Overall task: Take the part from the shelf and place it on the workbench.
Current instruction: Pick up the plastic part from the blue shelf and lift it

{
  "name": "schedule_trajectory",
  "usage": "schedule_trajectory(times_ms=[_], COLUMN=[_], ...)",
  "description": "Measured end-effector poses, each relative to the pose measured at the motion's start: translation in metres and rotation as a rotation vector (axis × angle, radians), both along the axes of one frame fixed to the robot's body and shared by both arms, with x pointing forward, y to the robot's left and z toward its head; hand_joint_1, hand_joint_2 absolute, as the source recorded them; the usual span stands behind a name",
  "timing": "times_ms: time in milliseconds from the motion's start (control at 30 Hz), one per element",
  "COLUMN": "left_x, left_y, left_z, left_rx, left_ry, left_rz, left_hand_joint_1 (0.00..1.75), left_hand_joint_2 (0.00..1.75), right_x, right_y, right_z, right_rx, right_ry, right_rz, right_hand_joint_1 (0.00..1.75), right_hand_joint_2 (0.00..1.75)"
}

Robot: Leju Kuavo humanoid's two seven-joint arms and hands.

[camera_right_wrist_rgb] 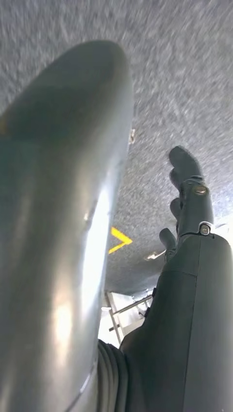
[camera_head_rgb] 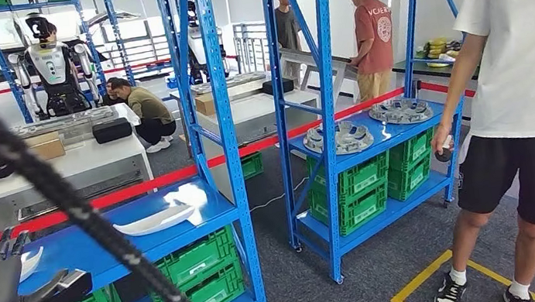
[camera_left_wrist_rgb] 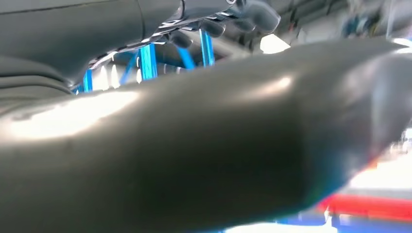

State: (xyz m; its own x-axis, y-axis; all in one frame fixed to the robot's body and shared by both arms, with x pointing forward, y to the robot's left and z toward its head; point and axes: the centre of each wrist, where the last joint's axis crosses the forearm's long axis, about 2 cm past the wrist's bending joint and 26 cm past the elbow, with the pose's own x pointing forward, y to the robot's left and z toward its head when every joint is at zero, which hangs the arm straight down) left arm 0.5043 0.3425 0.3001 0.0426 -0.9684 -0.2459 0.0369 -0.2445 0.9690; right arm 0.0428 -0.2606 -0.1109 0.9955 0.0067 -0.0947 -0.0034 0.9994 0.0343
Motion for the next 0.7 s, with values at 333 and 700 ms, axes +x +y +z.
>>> schedule_trajectory(times_ms=[333, 700], left_x=[-0.016, -0.032], left_y=[0.048, 0.1], left_z=[-0.033, -0.042], left_rx=[-0.084, -0.307], left_ry=[0.071, 0.017], left_rz=[0.237, 0.483], left_hand_joint_1=[0.0, 0.0], left_hand_joint_2=[0.0, 0.0], right_x=[-0.016, -0.011], right_y=[0.001, -0.002], right_z=[-0.002, -0.001], right_rx=[0.009, 0.056], right_ry=[0.043, 0.003], right_rz=[-0.002, -0.009], right_hand_joint_1=[0.0, 0.0], right_hand_joint_2=[0.0, 0.0])
